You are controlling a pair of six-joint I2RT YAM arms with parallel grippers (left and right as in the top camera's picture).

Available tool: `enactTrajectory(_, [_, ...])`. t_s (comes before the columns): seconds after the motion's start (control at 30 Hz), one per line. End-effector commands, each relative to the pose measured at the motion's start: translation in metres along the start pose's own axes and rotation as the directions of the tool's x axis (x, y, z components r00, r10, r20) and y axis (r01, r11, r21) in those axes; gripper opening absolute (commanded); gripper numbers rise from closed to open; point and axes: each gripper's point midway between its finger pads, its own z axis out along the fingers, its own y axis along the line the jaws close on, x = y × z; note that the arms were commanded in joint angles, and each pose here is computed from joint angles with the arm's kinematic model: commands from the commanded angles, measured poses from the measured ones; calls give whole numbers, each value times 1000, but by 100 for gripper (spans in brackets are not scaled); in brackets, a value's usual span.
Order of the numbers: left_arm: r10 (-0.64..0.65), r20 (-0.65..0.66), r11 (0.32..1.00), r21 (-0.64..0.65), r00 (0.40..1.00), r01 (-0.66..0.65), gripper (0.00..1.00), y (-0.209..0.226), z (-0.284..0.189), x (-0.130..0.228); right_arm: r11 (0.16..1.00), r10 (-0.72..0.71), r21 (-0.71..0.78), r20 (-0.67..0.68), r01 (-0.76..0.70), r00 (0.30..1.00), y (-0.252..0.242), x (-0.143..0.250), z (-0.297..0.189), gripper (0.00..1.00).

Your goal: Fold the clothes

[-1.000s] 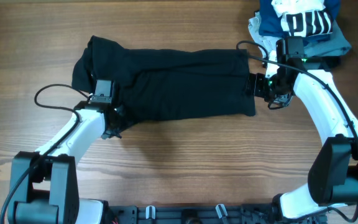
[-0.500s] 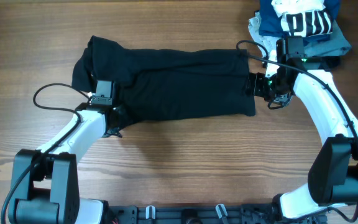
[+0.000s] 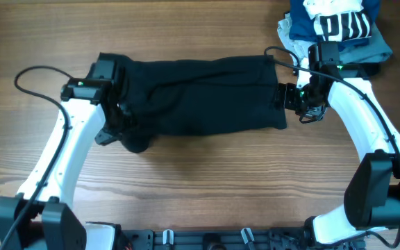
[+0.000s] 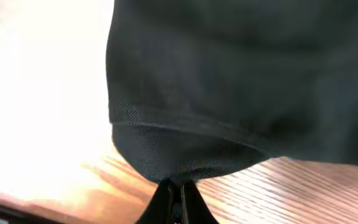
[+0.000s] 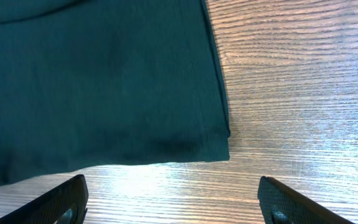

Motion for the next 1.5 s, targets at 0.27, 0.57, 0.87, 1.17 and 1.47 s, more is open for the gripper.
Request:
enactTrajectory(0.27, [43,336,998,19,941,-52,4,-34,19,-96,1000,-1,-16,-5,1,1000,4,2,0,88])
enactTrajectory(0.57, [63,226,998,14,972,-68,100,-29,15,-74,1000,0,-16,-5,0,1000,4,2,0,88])
enactTrajectory(0.87, [-32,60,997,71,998,28,97,-24,48,-25,1000,-4,-20,13,4,1000,5,-2,0,88])
enactTrajectory(1.17, [-224,116,966,161,968,205,68,-25,106,-19,1000,-12,-19,14,13,1000,5,-2,0,89])
enactTrajectory(1.47, [-240,220,964,167,945,206,60,-21,111,-36,1000,-13,-21,22,14,1000,5,-4,0,89])
